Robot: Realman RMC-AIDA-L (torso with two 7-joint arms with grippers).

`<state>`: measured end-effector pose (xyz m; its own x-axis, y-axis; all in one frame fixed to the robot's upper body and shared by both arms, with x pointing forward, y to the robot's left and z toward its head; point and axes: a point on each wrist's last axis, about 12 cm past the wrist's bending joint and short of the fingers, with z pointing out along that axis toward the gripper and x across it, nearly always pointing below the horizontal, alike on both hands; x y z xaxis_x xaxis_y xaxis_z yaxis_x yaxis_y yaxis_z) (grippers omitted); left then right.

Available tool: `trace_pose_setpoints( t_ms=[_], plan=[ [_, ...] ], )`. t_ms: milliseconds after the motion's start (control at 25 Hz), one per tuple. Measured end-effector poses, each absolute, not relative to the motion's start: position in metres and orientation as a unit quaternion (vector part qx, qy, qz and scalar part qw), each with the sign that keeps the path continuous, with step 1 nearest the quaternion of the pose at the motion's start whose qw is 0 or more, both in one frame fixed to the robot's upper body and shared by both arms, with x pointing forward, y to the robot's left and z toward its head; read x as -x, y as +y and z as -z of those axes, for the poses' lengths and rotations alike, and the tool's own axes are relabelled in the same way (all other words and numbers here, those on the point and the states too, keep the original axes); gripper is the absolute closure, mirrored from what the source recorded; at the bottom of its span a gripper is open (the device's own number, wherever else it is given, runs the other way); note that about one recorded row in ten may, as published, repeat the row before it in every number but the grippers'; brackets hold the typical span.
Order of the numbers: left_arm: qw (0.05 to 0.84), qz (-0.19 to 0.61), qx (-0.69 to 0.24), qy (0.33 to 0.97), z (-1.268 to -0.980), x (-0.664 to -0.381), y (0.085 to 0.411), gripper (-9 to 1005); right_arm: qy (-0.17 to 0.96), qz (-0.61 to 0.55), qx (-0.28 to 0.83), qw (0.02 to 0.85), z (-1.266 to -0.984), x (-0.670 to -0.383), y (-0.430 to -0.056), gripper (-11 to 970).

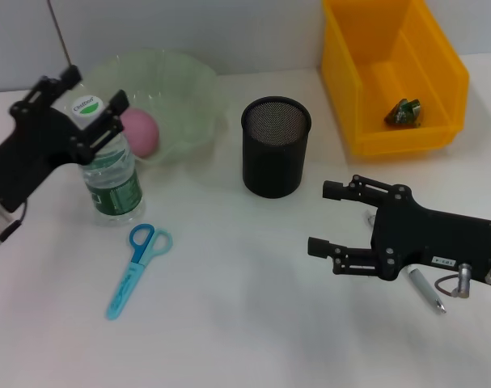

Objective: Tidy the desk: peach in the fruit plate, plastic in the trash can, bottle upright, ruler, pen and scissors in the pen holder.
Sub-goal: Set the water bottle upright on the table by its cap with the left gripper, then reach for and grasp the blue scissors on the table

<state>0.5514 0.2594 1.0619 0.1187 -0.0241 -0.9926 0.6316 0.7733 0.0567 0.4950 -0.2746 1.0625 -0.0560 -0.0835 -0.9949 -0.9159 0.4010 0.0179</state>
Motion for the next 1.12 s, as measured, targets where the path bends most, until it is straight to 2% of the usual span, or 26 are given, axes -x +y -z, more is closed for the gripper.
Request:
trace_pose_setpoints(
  t_ms=[240, 560, 720, 840, 1040, 1120],
  plan=[
    [0.729, 0.275, -0.208, 0.591, -1.072, -0.525, 0.286, 187, 0.629, -0.376, 0.39, 0.558, -1.065, -0.497, -0.277, 130],
    [0.672, 0.333, -0.252, 0.612, -1.07, -0.48, 0.293, 194, 0.629, -0.375, 0.388, 0.559, -1.072, -0.502, -0.28, 130],
    [0.646, 0.356, -0.253, 0.626, -1.069, -0.475, 0.292, 194, 0.633, -0.378, 0.387, 0.554, -1.079, -0.507, -0.28, 130],
    [0.599, 0.37, -0.266, 0.658, -1.072, -0.472, 0.29, 194, 0.633, -0.377, 0.387, 0.554, -1.081, -0.508, -0.282, 130],
    [0.543, 0.346, -0.264, 0.718, -1.078, -0.471, 0.28, 194, 0.635, -0.375, 0.388, 0.553, -1.085, -0.51, -0.285, 130],
    [0.543, 0.346, -0.264, 0.718, -1.078, -0.471, 0.28, 194, 0.637, -0.374, 0.39, 0.55, -1.087, -0.511, -0.286, 130]
  ],
)
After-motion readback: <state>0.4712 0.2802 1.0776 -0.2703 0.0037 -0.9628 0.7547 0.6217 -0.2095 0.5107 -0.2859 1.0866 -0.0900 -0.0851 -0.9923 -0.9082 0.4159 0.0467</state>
